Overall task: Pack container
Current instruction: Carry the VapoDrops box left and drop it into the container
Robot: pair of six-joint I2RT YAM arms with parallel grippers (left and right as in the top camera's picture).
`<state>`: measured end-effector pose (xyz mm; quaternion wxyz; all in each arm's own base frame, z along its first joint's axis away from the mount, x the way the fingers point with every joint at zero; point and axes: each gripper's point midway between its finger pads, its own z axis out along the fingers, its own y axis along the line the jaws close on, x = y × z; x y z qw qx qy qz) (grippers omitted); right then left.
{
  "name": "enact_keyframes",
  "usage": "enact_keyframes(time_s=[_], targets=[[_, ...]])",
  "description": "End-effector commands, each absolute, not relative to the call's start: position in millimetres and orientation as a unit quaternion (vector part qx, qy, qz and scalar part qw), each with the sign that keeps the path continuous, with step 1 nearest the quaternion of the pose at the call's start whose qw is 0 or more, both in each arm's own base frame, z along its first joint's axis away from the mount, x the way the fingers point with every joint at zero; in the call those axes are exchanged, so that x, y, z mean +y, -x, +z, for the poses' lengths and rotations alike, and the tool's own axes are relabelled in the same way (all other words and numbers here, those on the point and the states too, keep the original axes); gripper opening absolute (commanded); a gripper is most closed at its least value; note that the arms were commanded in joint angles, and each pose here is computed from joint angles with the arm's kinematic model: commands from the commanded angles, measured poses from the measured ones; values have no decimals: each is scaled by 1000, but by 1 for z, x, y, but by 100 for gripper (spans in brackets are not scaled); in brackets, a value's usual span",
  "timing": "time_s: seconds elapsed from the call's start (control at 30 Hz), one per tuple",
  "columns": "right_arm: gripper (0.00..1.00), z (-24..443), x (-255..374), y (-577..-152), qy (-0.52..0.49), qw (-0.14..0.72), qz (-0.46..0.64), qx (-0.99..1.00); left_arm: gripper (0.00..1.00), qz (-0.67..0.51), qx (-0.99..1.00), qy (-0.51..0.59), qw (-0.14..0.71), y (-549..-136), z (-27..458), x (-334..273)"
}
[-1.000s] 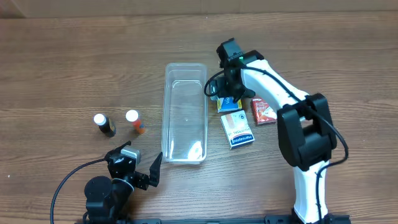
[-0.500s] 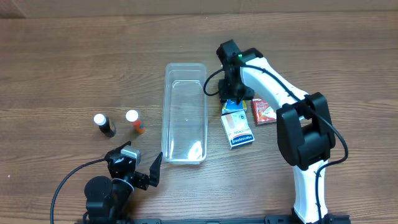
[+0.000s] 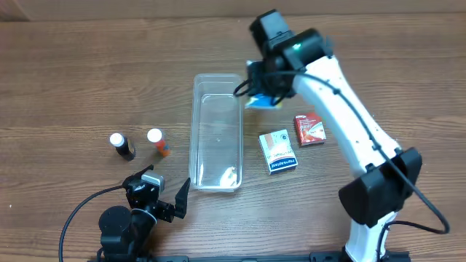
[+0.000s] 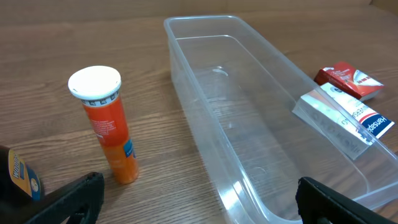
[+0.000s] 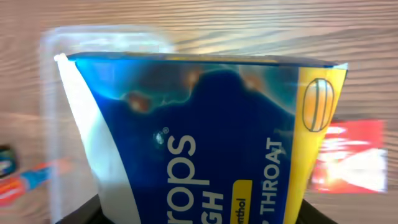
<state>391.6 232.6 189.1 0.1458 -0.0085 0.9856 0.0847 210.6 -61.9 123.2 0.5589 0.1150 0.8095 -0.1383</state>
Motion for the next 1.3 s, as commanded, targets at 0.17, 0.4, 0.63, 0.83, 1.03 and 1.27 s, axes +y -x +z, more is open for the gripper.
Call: enact_keyframes(time_s=[0.17, 0.4, 0.63, 0.83, 1.03, 1.27], targets=[[57, 168, 322, -365, 10, 151, 126, 980, 100, -144, 807, -119, 560, -210, 124, -64], [57, 108, 333, -376, -4, 118, 102, 988, 100, -144, 807, -118, 560, -210, 124, -64], [62, 68, 336, -379, -14, 95, 83, 992, 100, -144, 807, -118, 560, -210, 124, -64], [74, 67, 339, -399, 19, 124, 99, 987, 100, -144, 807, -119, 560, -210, 124, -64], [92, 70, 335, -403, 25, 119, 105, 987, 100, -144, 807, -119, 560, -210, 124, -64], [94, 134, 337, -407, 86, 177, 133, 971, 100, -144, 807, -118, 560, -210, 124, -64]])
